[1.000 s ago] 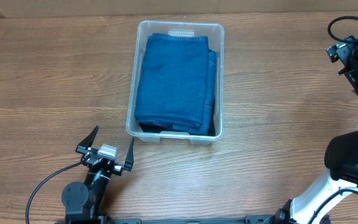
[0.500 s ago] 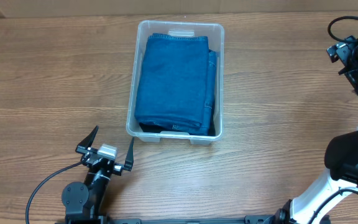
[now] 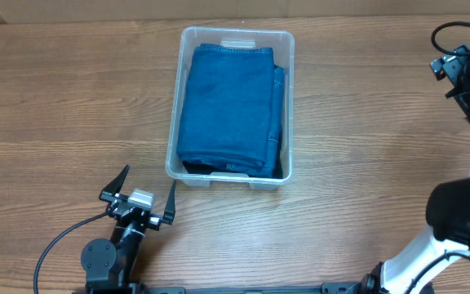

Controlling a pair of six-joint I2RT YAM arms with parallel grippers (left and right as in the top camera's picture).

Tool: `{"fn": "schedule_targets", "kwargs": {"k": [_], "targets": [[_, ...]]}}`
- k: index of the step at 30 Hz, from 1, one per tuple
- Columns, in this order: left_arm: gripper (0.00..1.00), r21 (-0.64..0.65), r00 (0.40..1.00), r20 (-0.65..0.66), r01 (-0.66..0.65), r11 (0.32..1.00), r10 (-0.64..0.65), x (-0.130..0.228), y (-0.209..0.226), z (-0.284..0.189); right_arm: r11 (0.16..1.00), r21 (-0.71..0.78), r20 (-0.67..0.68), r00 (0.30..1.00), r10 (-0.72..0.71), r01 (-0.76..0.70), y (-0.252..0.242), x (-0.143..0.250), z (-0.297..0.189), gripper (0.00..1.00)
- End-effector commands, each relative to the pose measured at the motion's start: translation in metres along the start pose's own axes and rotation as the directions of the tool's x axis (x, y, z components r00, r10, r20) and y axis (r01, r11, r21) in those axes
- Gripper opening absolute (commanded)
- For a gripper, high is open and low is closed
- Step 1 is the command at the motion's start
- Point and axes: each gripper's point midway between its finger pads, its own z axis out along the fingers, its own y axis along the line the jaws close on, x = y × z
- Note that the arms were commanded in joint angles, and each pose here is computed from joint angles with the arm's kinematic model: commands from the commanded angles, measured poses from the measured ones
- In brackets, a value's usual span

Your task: Pack container

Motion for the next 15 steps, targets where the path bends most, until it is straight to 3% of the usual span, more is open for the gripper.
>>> {"fn": "schedule_targets", "kwargs": {"k": [1, 5, 8, 10, 15], "targets": [[1.0, -0.016, 1.0, 0.003, -0.02, 1.0, 0.021, 0.0, 0.003, -0.001, 0.99, -0.137, 0.121, 0.993, 0.006, 0.011, -0.006, 0.009, -0.071, 1.0], [1.0, -0.016, 1.0, 0.003, -0.02, 1.0, 0.021, 0.0, 0.003, -0.001, 0.962, -0.265, 0.215, 0.977, -0.014, 0.072, -0.013, 0.035, -0.133, 1.0], [1.0, -0.016, 1.0, 0.003, -0.02, 1.0, 0.021, 0.0, 0.003, -0.001, 0.919, -0.353, 0.259, 0.962, -0.083, 0.174, -0.018, 0.075, -0.17, 1.0], [1.0, -0.016, 1.0, 0.003, -0.02, 1.0, 0.021, 0.0, 0.003, -0.001, 0.892, -0.389, 0.274, 0.953, -0.129, 0.232, -0.025, 0.099, -0.183, 1.0], [1.0, -0.016, 1.0, 0.003, -0.02, 1.0, 0.021, 0.0, 0.003, -0.001, 0.856, -0.452, 0.369, 0.926, -0.077, 0.251, -0.067, 0.119, -0.191, 1.0]]}}
